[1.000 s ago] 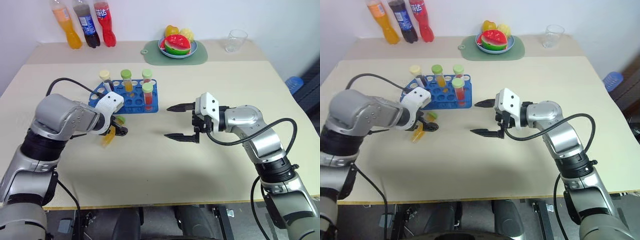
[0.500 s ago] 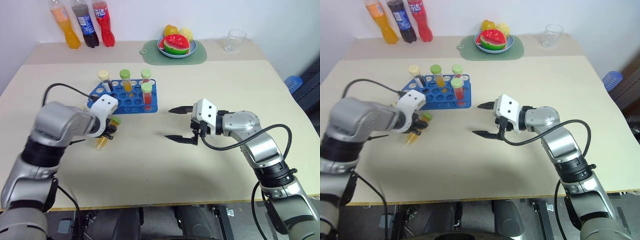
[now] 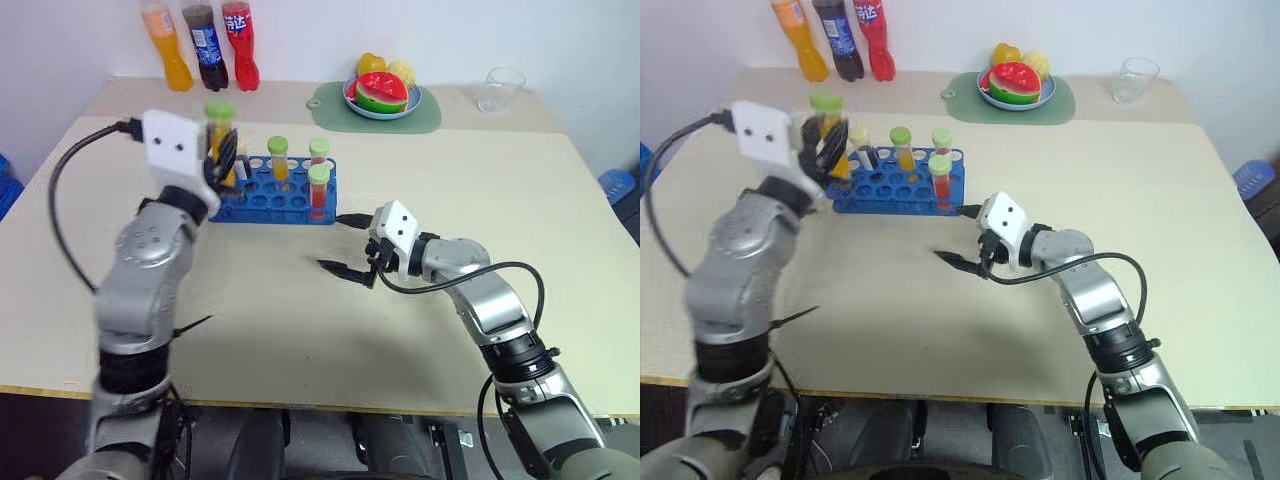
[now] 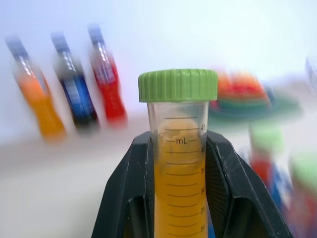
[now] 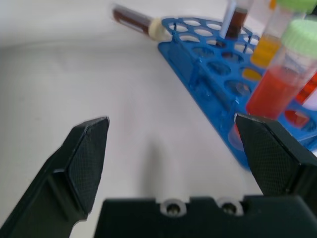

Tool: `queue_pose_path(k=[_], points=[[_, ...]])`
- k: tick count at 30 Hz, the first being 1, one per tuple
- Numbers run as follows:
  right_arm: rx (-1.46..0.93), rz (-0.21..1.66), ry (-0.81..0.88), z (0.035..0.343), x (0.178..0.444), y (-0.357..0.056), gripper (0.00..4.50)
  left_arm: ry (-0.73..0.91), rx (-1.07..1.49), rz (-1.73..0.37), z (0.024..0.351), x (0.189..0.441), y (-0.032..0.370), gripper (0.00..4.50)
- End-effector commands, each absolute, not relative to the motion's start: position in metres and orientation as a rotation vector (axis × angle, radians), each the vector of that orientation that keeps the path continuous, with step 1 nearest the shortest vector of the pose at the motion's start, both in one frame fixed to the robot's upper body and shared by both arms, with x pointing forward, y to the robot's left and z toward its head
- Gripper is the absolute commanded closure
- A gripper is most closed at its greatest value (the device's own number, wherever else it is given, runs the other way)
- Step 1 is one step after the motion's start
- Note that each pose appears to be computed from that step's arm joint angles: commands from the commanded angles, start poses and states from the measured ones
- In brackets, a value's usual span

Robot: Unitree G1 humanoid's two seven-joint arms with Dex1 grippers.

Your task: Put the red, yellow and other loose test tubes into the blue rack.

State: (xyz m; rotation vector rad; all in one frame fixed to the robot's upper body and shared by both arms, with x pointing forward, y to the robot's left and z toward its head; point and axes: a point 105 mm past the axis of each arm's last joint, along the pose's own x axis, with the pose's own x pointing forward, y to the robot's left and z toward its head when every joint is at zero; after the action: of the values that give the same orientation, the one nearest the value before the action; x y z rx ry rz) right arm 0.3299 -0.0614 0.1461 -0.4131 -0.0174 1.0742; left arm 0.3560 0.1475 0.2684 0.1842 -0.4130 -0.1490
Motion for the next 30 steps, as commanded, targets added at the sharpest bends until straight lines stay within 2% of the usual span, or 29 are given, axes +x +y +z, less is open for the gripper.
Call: queue_pose_path(k=[1,10,22,30], points=[[-0.401,1.043,-0.034,0.148,0.329,-0.062,0.00,-0.550,0.255,-0.093,0.266,0.370,0.127,3.73],[-0.409,0.960,-0.024,0.149,0.331,-0.078,0.00,-0.518,0.127,-0.164,0.225,0.383,0.113,3.73],[-0.412,0.939,-0.018,0.146,0.329,-0.082,0.00,-0.447,0.122,-0.214,0.199,0.400,0.099,3.73],[-0.413,0.942,-0.023,0.148,0.330,-0.081,0.00,-0.462,0.133,-0.168,0.189,0.403,0.108,3.73]])
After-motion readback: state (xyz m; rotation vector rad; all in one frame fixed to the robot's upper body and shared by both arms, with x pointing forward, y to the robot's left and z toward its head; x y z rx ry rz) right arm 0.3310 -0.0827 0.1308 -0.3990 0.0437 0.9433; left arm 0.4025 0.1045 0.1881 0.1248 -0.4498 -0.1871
